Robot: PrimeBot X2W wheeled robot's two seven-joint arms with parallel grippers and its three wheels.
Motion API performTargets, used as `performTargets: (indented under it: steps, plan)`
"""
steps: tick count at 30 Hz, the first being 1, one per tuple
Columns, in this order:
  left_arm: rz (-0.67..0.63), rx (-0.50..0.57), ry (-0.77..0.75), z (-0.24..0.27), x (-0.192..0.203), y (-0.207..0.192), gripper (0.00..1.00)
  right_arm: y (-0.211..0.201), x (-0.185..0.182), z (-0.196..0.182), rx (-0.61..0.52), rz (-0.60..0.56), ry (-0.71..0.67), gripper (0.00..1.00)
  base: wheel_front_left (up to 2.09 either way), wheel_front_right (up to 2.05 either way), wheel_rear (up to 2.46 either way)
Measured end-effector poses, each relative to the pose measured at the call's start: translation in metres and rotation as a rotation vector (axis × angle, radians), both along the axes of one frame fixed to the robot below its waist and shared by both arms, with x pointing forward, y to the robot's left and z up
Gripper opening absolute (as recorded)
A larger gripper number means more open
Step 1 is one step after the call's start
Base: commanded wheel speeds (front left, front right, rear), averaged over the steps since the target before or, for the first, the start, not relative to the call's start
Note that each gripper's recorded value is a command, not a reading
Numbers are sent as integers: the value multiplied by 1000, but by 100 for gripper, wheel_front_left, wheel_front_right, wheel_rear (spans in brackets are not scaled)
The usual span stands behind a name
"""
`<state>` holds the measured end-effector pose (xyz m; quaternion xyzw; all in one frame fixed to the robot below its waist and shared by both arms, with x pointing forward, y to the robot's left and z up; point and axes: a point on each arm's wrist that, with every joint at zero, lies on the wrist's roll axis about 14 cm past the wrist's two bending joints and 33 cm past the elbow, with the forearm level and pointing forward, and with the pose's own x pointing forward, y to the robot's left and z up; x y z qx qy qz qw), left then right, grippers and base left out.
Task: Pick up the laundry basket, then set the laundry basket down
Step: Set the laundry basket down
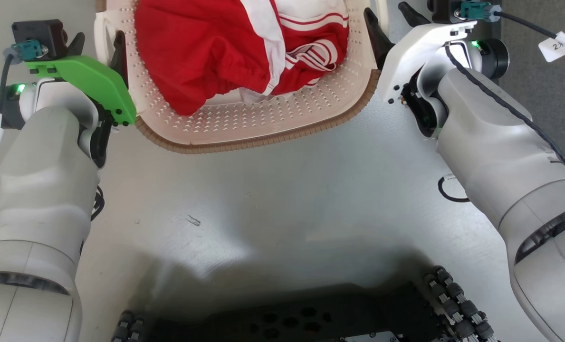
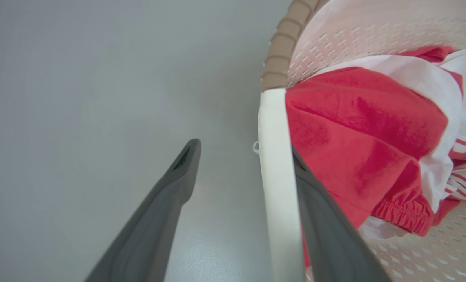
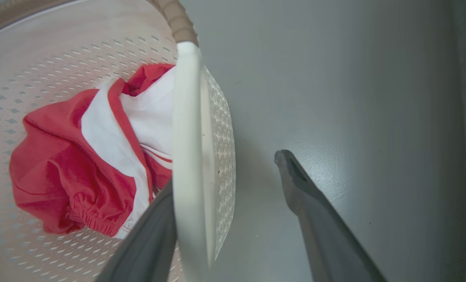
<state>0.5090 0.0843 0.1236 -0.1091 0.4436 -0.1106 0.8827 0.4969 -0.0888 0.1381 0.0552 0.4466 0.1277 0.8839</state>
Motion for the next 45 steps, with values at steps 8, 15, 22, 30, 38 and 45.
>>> performTargets:
  steps: [8,15,22,30,38,45]
  plan:
    - [5,-6,-7,6,1,1,100,4,-2,3,35,22,24,100,0,0,0]
    - [0,-14,-14,13,1,0,100,12,1,10,52,43,9,100,0,0,0]
    - [13,-23,-47,28,1,0,100,15,8,27,65,44,-47,100,0,0,0]
    - [13,-37,-123,58,8,-2,100,16,15,54,79,26,-117,100,0,0,0]
    - [13,-58,-200,95,10,-6,100,15,18,89,95,-1,-179,100,0,0,0]
    - [42,-115,-350,153,32,-10,100,11,49,149,126,-45,-341,100,0,0,0]
